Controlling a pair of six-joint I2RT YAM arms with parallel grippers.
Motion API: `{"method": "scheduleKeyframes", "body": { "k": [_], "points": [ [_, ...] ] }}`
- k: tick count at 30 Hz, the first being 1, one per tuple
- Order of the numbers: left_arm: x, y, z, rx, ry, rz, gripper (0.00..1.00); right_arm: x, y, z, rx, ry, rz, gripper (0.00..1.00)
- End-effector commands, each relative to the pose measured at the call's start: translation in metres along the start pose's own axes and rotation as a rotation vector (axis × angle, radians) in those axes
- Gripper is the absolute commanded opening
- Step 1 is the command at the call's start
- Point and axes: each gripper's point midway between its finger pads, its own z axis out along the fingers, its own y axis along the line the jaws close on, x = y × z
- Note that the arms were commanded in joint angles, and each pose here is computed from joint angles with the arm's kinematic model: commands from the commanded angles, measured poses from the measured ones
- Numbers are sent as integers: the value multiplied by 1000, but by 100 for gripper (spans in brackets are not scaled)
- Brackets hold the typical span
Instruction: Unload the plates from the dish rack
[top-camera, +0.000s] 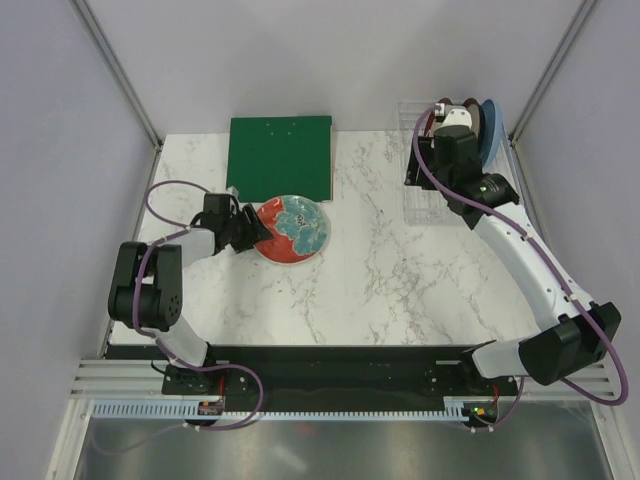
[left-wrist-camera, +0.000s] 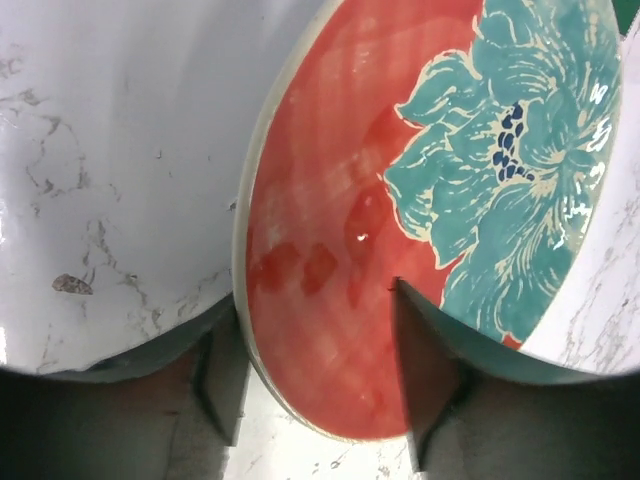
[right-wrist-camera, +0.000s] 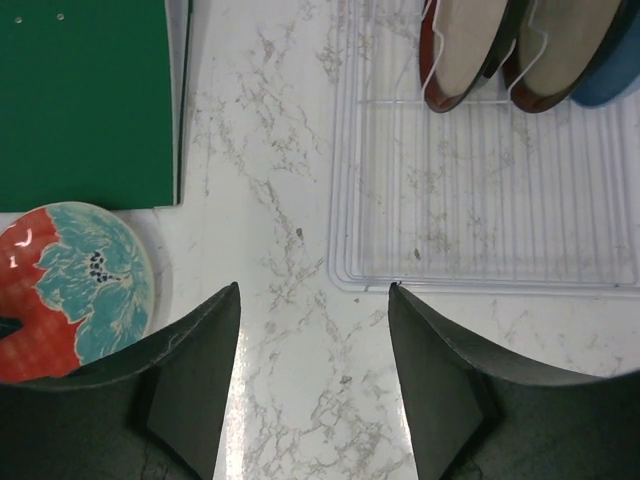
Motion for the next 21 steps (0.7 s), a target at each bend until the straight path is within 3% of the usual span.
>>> {"method": "scheduleKeyframes", "body": {
  "k": [1,2,3,10,21],
  "points": [
    [25,27,-8,-122,79,19,76,-23,-24,-1,126,-47,-46,68],
    [29,29,-10,-123,84,16,93,-26,-32,0,170,-54,-52,69],
    [31,29,-11,-125,84,18,99,-33,-39,0,199,-69,-55,71],
    [29,27,-35,-144,41,29,100,-49,-78,38,381,-60,-108,71],
    [-29,-64,-132,149,-275,155,100,-72,-110,141,518,-41,-96,61]
  ]
}}
